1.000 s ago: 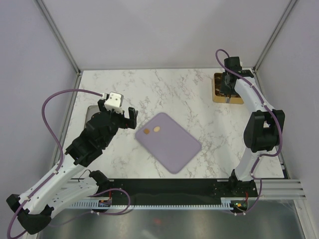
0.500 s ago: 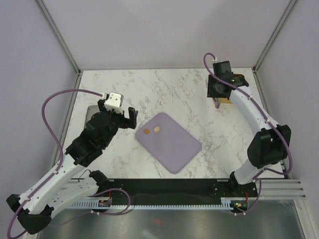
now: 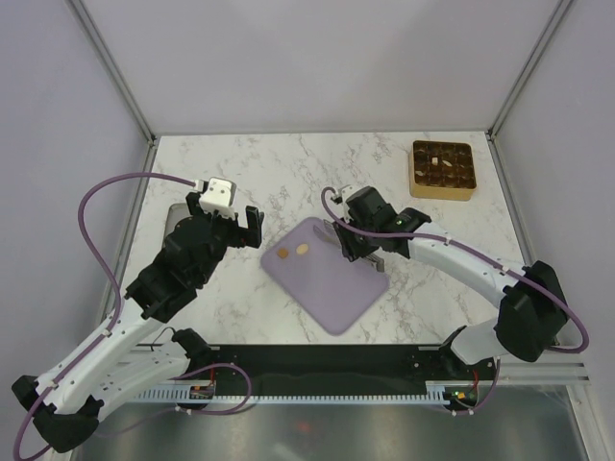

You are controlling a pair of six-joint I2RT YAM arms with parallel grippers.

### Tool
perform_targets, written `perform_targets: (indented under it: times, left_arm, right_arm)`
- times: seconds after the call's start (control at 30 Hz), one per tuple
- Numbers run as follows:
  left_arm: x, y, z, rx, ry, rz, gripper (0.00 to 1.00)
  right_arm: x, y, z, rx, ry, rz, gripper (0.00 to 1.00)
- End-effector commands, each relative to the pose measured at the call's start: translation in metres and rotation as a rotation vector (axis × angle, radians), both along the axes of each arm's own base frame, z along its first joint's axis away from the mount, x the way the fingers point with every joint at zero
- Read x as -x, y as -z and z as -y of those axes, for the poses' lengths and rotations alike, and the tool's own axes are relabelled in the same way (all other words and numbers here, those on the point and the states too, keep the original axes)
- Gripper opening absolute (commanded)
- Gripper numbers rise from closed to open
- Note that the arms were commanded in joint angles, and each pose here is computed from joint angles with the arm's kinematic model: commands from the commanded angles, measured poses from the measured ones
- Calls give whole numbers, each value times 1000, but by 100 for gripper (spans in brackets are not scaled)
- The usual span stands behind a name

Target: Pack the chocolate

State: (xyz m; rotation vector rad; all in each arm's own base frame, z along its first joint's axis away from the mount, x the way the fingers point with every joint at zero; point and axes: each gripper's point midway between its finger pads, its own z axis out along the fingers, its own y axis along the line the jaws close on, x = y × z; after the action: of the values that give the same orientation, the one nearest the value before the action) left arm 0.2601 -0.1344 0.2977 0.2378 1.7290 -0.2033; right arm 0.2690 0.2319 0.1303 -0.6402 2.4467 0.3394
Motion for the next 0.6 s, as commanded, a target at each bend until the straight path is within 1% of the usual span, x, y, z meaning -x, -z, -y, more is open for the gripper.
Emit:
perform_targets:
  times: [0.0,0.13,0.23,0.47,0.57]
  left_arm:
    - [-3,-10,-4,-17,-17,51,97]
    - [-4,-10,-4,-19,-19,49,98]
    - [-4,-8,-4,-21,-20,46,98]
    - [-4,-8,-4,-23,-21,47,98]
    - [-4,-9,-4,-22,-20,48,98]
  right_arm:
    - [9,-3,-21,-30,-97,50,50]
    - [31,7,-41,14,-208,64,52]
    - [37,13,-48,35,-249,65,53]
    - [28,31,-44,112,-226,66,53]
    - [26,34,-46,118,-229,64,53]
